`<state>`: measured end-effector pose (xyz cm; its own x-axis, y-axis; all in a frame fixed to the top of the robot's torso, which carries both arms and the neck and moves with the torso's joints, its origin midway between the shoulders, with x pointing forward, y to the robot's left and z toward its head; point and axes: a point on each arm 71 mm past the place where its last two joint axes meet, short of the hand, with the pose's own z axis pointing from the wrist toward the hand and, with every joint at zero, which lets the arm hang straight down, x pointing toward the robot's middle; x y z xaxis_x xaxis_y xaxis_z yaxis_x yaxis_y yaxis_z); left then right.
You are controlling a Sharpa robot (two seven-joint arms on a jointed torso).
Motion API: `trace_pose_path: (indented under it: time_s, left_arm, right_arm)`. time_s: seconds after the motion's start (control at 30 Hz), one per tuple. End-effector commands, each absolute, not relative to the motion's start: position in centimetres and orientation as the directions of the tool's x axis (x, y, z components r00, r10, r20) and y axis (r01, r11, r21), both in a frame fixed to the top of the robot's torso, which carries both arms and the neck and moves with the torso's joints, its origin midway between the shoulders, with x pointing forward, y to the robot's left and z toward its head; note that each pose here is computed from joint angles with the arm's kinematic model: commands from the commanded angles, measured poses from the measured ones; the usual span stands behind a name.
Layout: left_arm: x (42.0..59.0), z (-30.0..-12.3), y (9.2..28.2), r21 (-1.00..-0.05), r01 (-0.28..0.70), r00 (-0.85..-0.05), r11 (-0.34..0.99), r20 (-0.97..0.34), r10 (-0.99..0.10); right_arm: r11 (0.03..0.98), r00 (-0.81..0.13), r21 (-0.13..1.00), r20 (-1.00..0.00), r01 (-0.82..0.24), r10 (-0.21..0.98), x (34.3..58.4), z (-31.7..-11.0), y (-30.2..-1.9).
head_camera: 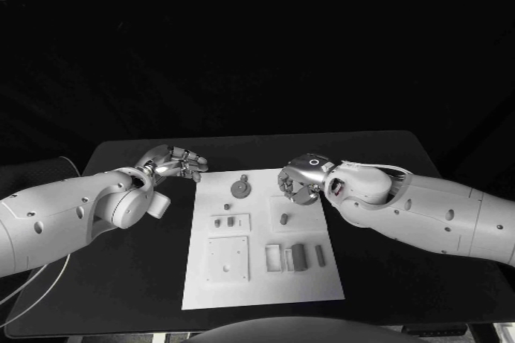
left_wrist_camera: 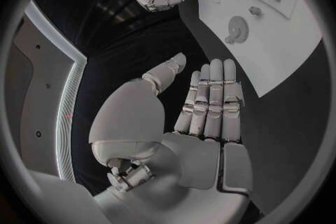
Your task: Assemble the parts on the task board
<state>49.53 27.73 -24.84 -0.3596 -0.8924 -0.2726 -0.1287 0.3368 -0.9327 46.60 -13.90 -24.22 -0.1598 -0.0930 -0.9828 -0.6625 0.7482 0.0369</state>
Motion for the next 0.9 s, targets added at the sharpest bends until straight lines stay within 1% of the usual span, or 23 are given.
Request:
trace_pose_path:
  time_s: [0.03,0.23,0.37,0.6,0.77,0.9]
  left_arm:
    - [49.7,-24.7,27.7,-0.936,-0.121,-0.351,0.330,-0.271,-0.896]
    - [49.7,-24.7,27.5,-0.937,-0.120,-0.352,0.329,-0.270,-0.896]
    - [49.7,-24.7,27.3,-0.937,-0.119,-0.356,0.328,-0.268,-0.895]
    - [49.6,-24.7,27.0,-0.938,-0.117,-0.360,0.326,-0.266,-0.894]
    - [49.6,-24.6,27.0,-0.938,-0.116,-0.355,0.326,-0.267,-0.896]
    - [49.7,-24.5,27.0,-0.939,-0.115,-0.354,0.326,-0.268,-0.896]
  right_arm:
    - [0.723,-0.160,0.057,-0.984,-0.688,-0.074,45.8,-23.8,-12.5]
    - [0.669,-0.180,0.085,-0.981,-0.738,-0.073,44.6,-23.5,-9.2]
    - [0.642,-0.185,0.092,-0.979,-0.761,-0.080,44.0,-23.9,-7.7]
    - [0.588,-0.213,0.114,-0.972,-0.801,-0.102,42.2,-25.5,-5.0]
    - [0.565,-0.237,0.131,-0.965,-0.815,-0.117,41.2,-26.9,-3.9]
    - [0.553,-0.251,0.145,-0.961,-0.820,-0.120,40.5,-27.7,-3.2]
